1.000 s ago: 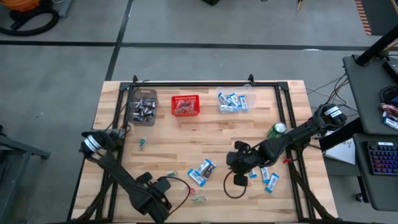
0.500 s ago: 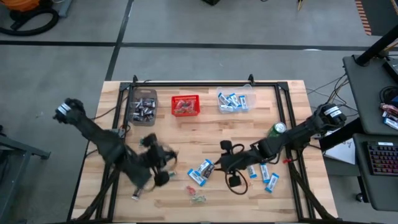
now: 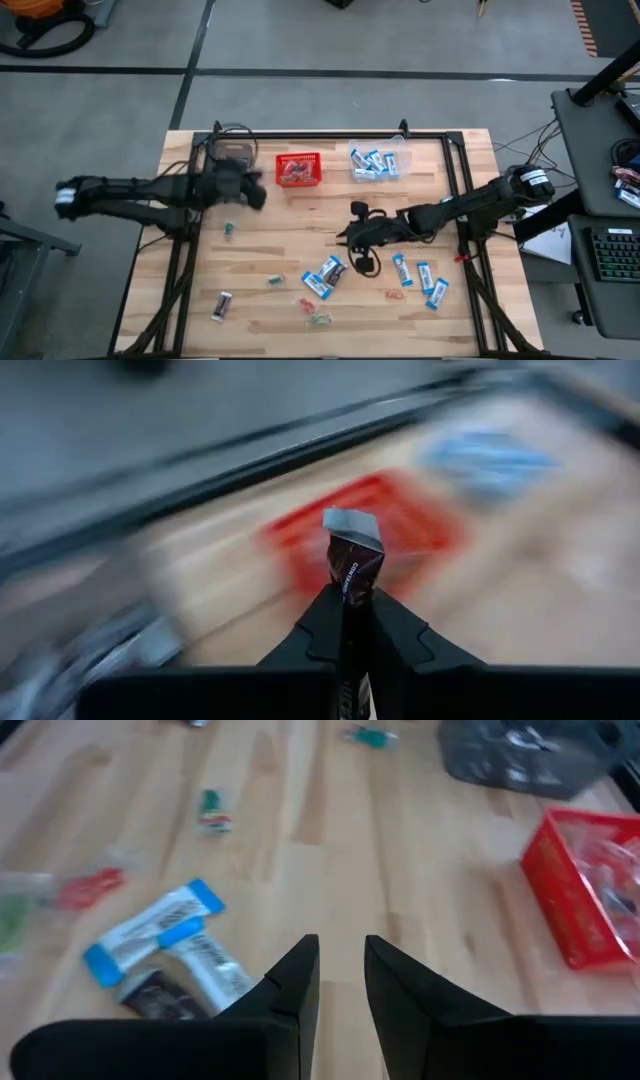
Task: Sort candy
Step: Put the brown chocolate into the black bin, then put the white chocolate into the transparent bin
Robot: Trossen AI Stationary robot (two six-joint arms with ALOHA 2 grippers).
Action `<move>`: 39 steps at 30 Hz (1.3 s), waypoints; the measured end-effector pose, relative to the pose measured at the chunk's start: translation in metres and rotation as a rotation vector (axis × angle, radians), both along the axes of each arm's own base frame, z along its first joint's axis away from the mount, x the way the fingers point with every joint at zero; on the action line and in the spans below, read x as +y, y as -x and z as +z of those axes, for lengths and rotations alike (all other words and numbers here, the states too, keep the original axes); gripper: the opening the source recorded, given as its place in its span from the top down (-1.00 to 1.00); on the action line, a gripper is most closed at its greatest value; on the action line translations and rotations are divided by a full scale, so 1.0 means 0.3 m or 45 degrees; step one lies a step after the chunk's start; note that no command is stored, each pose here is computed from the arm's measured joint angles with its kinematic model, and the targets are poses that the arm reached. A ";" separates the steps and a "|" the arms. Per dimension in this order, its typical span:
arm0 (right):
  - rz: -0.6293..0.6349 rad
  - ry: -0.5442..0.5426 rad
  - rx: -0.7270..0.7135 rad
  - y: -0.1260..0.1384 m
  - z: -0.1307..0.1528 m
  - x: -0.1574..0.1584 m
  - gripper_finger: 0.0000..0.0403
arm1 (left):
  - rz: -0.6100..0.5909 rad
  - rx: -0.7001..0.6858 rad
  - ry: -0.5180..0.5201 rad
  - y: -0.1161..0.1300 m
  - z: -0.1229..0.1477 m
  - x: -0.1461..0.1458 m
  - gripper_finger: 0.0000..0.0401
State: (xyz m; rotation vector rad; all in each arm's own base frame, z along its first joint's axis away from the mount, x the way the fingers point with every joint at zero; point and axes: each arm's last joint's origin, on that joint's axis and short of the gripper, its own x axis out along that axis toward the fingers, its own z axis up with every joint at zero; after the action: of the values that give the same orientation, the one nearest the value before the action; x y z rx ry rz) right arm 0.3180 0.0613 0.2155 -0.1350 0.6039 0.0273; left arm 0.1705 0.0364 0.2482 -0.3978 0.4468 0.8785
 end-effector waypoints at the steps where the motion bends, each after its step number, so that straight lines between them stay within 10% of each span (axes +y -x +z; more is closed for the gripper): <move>1: -0.018 -0.008 0.005 0.000 -0.004 -0.011 0.64 | 0.095 0.010 0.046 0.018 -0.025 0.030 1.00; 23: -0.332 -0.220 0.248 0.062 -0.107 -0.186 0.32 | 0.369 0.272 0.230 0.097 -0.080 0.194 0.28; 32: -0.546 -0.818 0.927 0.159 -0.033 -0.150 0.29 | 0.052 0.193 0.108 0.022 0.037 0.125 0.19; 39: -0.847 -0.920 1.177 0.205 0.036 -0.043 0.29 | -0.294 0.012 -0.035 -0.070 0.049 0.005 0.19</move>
State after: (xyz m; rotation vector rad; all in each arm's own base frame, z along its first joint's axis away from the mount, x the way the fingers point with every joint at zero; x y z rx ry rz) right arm 0.2566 0.0485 0.2262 0.8291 1.4938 -0.3533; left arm 0.1916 0.0378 0.2629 -0.3095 0.4787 0.6620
